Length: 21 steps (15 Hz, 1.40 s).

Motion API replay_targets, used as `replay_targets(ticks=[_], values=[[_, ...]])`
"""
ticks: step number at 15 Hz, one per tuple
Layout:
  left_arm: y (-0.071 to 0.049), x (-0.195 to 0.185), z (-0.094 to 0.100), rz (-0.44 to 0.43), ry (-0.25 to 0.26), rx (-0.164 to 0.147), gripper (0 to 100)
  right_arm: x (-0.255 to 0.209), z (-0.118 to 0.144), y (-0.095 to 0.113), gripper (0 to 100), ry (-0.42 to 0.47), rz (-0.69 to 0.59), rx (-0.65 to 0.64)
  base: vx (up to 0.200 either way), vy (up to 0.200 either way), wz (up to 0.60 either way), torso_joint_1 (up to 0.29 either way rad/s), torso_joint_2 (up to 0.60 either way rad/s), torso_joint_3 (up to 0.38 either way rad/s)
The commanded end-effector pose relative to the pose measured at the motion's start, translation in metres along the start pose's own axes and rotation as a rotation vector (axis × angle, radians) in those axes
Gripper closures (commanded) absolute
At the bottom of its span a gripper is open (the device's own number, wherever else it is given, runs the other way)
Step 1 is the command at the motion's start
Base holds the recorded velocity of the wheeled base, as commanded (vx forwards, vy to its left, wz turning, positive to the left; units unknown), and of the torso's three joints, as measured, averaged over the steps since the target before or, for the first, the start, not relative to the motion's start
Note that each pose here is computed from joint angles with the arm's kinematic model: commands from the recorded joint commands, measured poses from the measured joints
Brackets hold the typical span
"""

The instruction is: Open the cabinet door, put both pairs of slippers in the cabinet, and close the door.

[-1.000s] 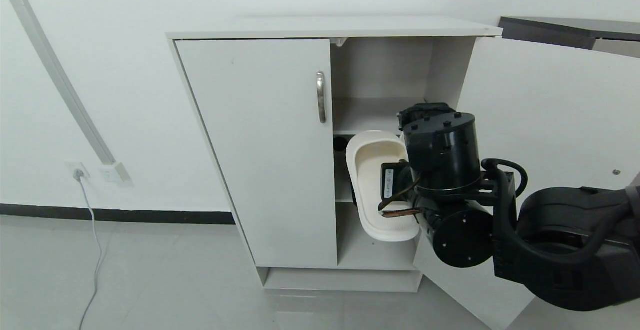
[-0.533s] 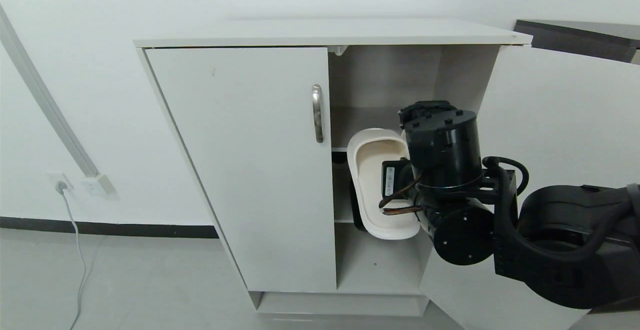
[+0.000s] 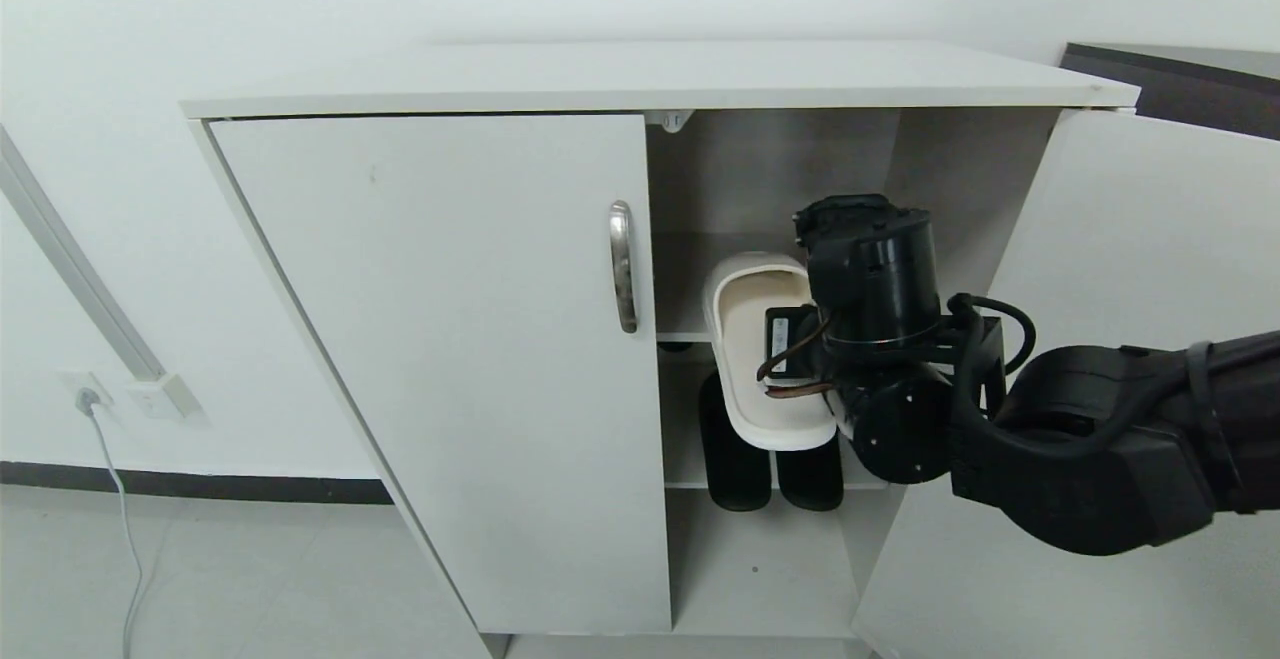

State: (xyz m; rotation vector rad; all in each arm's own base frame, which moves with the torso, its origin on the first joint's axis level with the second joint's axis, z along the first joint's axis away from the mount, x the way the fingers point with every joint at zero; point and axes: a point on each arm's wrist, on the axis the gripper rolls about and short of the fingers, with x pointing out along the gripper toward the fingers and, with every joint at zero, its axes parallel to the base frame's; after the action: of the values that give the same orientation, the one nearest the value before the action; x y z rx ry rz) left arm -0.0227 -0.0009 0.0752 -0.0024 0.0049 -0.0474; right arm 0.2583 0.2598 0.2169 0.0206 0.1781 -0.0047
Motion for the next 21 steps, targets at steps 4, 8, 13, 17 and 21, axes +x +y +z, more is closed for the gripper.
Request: replay_targets(ticks=[4,8,13,17,21], values=[[0.0,0.0,0.0,0.0,0.0,-0.002,100,0.035,0.008,0.007,100,-0.011,-0.001,-0.013,0.0,0.0,0.0,0.0,0.0,0.0],[0.0,0.0,0.0,0.003,0.001,-0.004,100,0.063,0.014,0.006,100,0.002,-0.026,-0.015,0.0,0.0,0.0,0.0,0.0,0.0],[0.0,0.0,0.0,0.003,0.001,-0.005,100,0.082,0.019,0.006,100,0.012,0.005,-0.008,0.0,0.0,0.0,0.0,0.0,0.0],[0.0,0.0,0.0,0.005,0.001,-0.005,100,0.092,0.024,0.007,100,-0.003,0.001,0.007,0.0,0.0,0.0,0.0,0.0,0.0],[0.0,0.0,0.0,0.005,0.001,-0.005,100,0.1,0.029,0.009,100,-0.005,-0.009,0.009,0.0,0.0,0.0,0.0,0.0,0.0]])
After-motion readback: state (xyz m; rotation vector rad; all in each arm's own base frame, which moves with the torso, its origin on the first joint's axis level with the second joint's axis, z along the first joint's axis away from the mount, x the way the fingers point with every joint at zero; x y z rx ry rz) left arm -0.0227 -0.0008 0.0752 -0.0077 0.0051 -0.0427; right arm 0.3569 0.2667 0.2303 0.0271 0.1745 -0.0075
